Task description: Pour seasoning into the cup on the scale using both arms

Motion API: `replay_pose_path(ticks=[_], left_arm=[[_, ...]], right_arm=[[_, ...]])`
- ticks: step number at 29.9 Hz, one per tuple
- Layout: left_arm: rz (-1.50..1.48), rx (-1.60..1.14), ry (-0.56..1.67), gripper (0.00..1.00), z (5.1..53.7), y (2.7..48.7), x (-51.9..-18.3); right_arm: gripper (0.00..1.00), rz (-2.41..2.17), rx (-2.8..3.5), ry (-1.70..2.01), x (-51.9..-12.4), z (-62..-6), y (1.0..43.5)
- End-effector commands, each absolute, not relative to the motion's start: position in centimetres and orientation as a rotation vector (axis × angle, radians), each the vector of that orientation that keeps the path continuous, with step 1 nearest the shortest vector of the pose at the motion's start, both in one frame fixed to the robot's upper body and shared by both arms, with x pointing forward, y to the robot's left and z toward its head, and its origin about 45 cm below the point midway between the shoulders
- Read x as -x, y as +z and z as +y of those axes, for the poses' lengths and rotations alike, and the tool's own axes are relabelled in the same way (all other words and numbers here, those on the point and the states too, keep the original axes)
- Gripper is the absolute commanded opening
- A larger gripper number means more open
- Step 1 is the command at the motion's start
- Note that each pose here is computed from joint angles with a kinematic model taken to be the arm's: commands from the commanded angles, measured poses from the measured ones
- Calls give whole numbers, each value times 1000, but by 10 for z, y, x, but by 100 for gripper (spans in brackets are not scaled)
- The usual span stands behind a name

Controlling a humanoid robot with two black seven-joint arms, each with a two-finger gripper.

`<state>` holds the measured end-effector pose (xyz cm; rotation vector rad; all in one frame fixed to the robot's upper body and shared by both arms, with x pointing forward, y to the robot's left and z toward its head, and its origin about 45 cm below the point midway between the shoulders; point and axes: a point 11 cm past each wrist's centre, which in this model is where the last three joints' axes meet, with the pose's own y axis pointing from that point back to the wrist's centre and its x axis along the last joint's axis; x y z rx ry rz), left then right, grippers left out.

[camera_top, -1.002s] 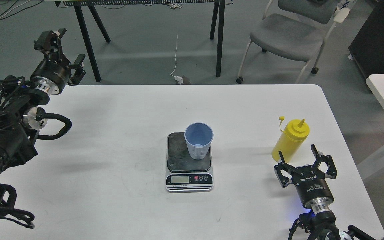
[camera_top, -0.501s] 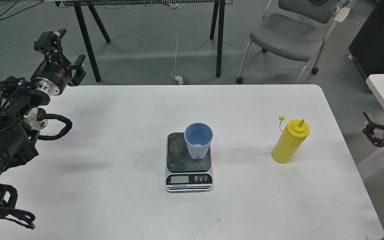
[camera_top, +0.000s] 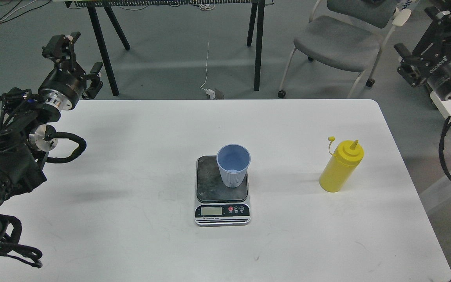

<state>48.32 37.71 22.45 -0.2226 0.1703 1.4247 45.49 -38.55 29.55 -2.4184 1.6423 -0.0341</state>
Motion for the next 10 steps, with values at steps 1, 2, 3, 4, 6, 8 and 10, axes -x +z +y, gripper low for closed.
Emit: replay_pose_path(ticks=[1,2,3,4,6,8,10], left_arm=[[166,223,1427,95,379,226,-484],[166,225,1427,95,379,227,-484],[165,227,1427,95,379,227,-484],[166,230,1428,95,379,228,-484],[162,233,1428,95,379,230,-485],[154,237,1425,95,378,235,-487],[149,239,1424,95,378,237,-489]], right_arm=[[99,1573,2414,18,-462,-356,288],[99,1568,2409,33,-462,-353,285],[99,1568,2396,49,-461,-353,283],[99,1568,2382,67,-461,-353,281],[99,1566,2352,99,-460,-353,279],[99,1569,2336,130,-458,-353,272],[99,1569,2336,136,-457,-352,270]])
